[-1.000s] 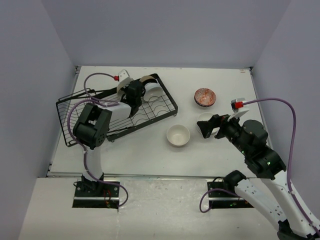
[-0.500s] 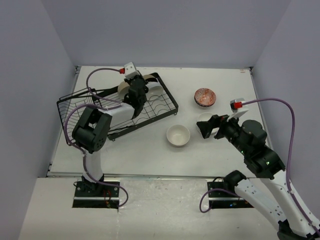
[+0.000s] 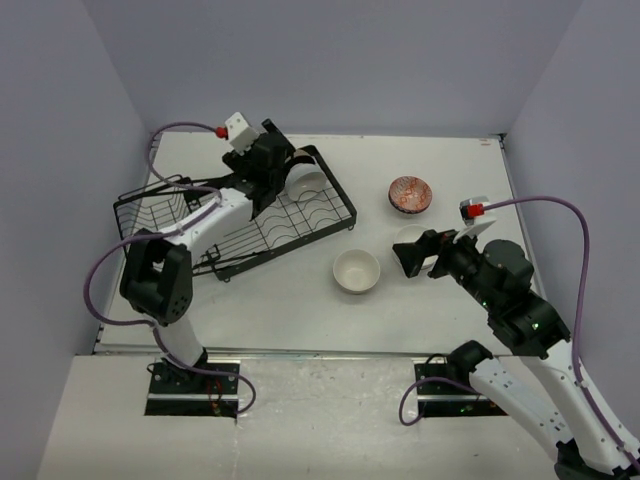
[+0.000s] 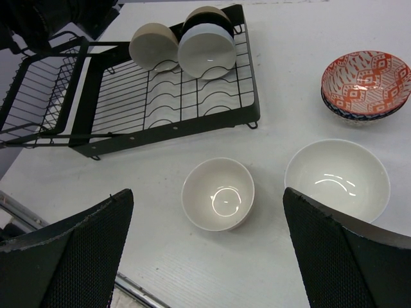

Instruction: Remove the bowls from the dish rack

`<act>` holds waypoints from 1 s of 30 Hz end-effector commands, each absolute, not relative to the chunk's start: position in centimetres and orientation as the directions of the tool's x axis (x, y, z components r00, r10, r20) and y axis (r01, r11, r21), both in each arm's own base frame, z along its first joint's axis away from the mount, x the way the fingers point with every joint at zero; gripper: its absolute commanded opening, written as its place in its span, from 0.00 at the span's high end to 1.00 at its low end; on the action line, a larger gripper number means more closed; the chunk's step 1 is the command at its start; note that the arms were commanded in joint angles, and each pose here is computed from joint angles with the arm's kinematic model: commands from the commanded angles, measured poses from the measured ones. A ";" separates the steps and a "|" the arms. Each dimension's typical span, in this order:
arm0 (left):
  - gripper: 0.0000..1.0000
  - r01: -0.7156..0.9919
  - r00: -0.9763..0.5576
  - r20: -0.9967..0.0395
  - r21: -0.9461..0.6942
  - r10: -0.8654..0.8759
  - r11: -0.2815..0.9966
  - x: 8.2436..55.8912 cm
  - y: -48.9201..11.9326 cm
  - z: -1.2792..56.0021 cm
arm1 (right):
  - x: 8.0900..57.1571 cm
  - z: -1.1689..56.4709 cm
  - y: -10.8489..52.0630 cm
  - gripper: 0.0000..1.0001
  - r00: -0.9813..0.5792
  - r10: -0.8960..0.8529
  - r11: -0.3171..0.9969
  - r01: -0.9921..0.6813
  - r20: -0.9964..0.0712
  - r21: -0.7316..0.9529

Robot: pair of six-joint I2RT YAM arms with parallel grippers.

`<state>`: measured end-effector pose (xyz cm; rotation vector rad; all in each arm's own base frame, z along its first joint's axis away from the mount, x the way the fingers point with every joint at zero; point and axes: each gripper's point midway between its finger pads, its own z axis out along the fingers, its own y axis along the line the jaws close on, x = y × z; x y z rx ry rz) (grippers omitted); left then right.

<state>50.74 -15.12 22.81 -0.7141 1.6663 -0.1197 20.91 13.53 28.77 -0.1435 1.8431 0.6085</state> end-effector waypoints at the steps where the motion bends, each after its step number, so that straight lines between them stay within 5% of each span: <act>1: 0.00 -0.582 -0.006 -0.726 -0.557 -0.687 0.593 47.7 -10.3 20.9 | 21.0 29.4 14.1 0.01 -0.342 0.195 0.845 -0.417 -0.919 0.335; 6: 0.00 -0.587 -0.052 -0.532 -0.668 -0.845 0.457 49.0 -10.3 18.6 | 21.0 29.3 14.0 0.01 -0.343 0.195 0.847 -0.414 -0.919 0.334; 16: 0.00 -0.515 0.111 -0.268 -0.839 -0.957 0.175 50.7 -11.4 16.8 | 21.1 29.2 14.1 0.01 -0.346 0.191 0.848 -0.413 -0.918 0.332; 26: 0.05 -0.515 0.282 -0.287 -0.850 -0.915 0.108 51.3 -10.6 15.5 | 20.8 29.2 14.5 0.01 -0.356 0.184 0.834 -0.437 -0.916 0.337; 30: 0.20 -0.514 0.339 -0.322 -0.850 -0.884 0.112 51.9 -10.1 15.0 | 20.7 29.2 14.6 0.01 -0.355 0.183 0.832 -0.441 -0.917 0.337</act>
